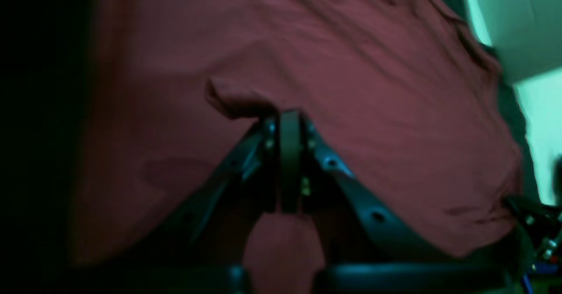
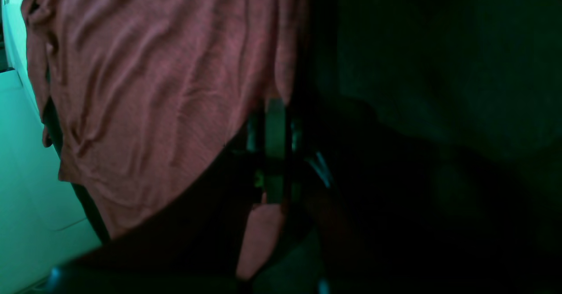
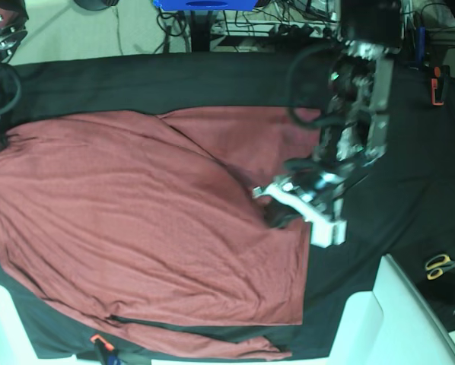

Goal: Fold the T-shirt properly
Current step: 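Reach the left gripper into the shirt body and grasp fabric, then lift the grasped fabric with the left gripper toward the shoulder edge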

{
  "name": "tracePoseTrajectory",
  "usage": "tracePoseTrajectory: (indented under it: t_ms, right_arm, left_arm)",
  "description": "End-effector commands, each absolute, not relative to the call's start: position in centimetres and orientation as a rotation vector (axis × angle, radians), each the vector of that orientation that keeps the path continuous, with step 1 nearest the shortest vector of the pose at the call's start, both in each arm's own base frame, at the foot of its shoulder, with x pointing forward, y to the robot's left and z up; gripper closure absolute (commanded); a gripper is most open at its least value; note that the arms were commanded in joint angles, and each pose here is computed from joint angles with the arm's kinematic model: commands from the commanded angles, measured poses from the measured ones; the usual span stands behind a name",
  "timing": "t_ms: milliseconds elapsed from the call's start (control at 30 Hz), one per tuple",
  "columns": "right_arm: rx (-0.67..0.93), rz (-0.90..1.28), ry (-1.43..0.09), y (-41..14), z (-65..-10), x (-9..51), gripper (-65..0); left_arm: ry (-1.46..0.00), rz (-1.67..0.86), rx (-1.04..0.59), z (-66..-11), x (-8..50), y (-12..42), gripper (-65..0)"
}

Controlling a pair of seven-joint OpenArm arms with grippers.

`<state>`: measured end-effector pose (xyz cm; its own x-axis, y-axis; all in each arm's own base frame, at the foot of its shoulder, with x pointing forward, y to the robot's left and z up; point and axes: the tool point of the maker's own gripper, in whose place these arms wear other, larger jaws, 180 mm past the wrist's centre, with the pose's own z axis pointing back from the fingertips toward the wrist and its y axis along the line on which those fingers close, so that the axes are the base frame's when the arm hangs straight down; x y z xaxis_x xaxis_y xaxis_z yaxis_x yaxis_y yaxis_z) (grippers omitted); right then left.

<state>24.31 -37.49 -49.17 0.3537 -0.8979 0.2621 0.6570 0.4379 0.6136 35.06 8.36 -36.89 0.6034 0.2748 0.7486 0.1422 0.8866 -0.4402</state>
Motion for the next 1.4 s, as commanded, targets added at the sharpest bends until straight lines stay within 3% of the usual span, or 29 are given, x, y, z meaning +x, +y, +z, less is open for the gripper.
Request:
tracePoseTrajectory:
  t_ms: [0,400,433,567,700,933,1233,1367]
  right_arm:
    - [0.427,-1.033,-0.690,-39.3,-47.5,25.3,-0.6]
    - [0.428,-1.034,-0.686,-39.2,-47.6,25.2,-0.6]
    - [0.428,-1.034,-0.686,-39.2,-47.6,25.2,-0.6]
    - [0.428,-1.034,-0.686,-39.2,-47.6,25.2,-0.6]
    - [0.428,-1.034,-0.686,-39.2,-47.6,25.2,-0.6]
    - [0.428,-1.034,-0.686,-39.2,-47.6,25.2,-0.6]
    - [0.428,-1.034,-0.686,-39.2,-47.6,25.2,-0.6]
    - [0.428,-1.034,-0.686,-39.2,-47.6,25.2,-0.6]
  left_arm:
    - [-0.989,0.079,-0.500,-35.2,36.5,8.3,0.0]
    - [-0.921,0.145,-0.491,-38.3,38.7,8.4,0.0]
    - [-0.936,0.151,-0.488,-38.2,38.8,8.6,-1.8]
    - [-0.985,0.162,-0.480,-37.7,39.2,9.2,-22.7]
    - [-1.038,0.134,-0.467,-35.7,39.7,10.1,-30.4]
    - [-1.104,0.144,-0.435,-33.5,35.7,12.5,-30.6]
    - [-0.883,0.211,-0.338,-40.4,24.6,16.0,-30.3]
    - [-0.838,0.224,-0.325,-41.3,22.2,16.3,-21.6]
